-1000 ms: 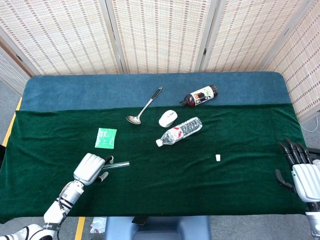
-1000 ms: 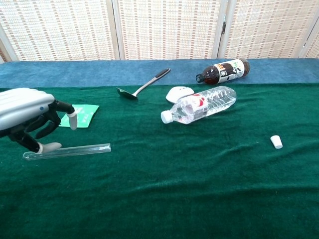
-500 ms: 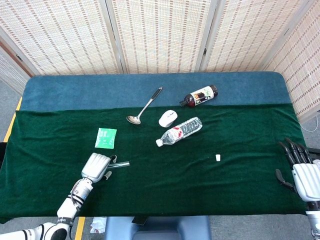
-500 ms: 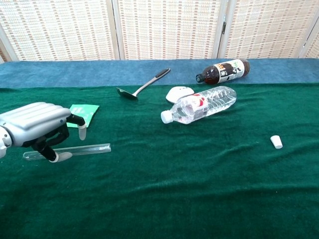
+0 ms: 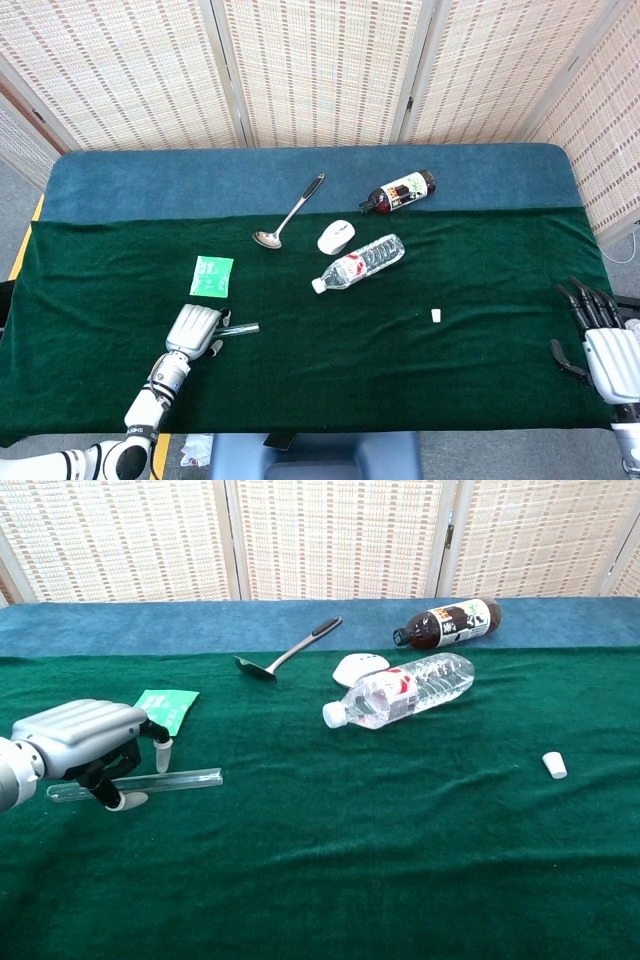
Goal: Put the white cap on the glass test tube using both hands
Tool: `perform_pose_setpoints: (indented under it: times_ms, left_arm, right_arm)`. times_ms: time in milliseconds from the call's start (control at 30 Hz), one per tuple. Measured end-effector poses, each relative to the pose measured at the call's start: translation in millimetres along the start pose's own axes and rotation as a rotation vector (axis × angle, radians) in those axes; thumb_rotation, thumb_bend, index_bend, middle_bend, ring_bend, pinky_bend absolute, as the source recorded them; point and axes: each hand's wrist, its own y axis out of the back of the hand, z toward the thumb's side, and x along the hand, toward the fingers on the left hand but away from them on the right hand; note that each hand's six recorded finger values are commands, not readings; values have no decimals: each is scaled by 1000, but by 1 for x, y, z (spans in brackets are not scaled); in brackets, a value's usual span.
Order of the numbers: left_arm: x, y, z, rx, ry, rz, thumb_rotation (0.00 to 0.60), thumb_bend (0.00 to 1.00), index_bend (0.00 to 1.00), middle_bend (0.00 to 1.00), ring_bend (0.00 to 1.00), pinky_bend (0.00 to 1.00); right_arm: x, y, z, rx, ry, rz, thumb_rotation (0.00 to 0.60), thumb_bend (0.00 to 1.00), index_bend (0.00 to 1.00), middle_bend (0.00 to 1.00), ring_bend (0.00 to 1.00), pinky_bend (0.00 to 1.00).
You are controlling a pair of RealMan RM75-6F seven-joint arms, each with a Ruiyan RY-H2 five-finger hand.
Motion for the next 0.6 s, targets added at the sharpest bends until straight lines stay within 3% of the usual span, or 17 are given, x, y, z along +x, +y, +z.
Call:
perform_pose_setpoints:
  times_ms: [267, 600]
  left_arm:
    - [-10, -2, 5, 19, -41, -10, 600, 343, 491, 924, 918, 813]
    - [-5, -2, 2, 26, -21, 2, 600, 344, 520, 928, 920, 813]
  right_arm:
    - [0, -1, 0, 2, 0, 3, 600, 517, 0, 0, 0, 0]
    - [0, -2, -1, 1, -5, 7, 600, 518, 0, 0, 0, 0]
